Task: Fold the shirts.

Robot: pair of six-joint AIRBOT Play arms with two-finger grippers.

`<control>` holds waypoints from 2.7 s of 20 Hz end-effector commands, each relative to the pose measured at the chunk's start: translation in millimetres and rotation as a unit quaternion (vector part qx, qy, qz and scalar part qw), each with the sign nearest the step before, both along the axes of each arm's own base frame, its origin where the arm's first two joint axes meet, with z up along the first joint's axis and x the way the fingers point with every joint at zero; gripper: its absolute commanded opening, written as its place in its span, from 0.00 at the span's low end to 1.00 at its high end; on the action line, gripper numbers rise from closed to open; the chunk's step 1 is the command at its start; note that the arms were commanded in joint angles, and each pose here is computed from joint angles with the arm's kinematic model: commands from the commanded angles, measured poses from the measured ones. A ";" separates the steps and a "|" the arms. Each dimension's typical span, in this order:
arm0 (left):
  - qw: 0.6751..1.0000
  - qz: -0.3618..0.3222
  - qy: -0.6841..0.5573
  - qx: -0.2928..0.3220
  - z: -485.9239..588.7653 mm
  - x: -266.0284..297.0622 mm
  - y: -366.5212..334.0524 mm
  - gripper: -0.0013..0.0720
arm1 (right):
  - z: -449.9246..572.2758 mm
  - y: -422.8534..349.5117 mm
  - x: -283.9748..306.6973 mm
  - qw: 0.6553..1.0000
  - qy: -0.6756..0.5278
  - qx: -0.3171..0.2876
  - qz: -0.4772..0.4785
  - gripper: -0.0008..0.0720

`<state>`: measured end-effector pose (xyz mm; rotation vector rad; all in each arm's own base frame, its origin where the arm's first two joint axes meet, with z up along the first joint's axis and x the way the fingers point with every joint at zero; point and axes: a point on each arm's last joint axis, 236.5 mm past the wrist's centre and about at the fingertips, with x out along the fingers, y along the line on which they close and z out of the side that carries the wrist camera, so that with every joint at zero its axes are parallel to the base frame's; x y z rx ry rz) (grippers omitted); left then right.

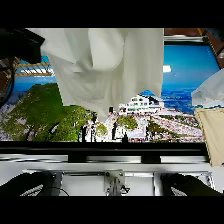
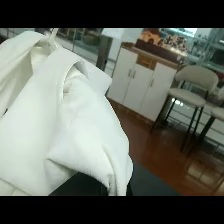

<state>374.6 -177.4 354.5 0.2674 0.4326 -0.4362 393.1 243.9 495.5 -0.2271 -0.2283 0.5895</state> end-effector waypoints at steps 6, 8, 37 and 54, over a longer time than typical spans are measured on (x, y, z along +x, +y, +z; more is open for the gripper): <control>0.975 0.001 -0.207 -0.087 121.6 8.6 -0.4 0.42 | 17.4 -5.0 -6.2 0.997 -0.065 -0.037 -0.015 0.15; 0.956 -0.003 -0.270 -0.116 159.2 4.7 -0.7 0.59 | 15.6 -3.7 -6.8 0.996 -0.068 -0.049 -0.014 0.15; 0.941 -0.025 -0.231 -0.247 164.7 11.1 -25.0 0.09 | -19.5 -10.8 1.9 0.993 -0.015 -0.110 -0.032 0.15; 0.973 0.010 -0.188 -0.134 107.9 47.8 -19.7 0.42 | 4.7 -8.1 -3.4 0.997 -0.042 -0.057 -0.023 0.15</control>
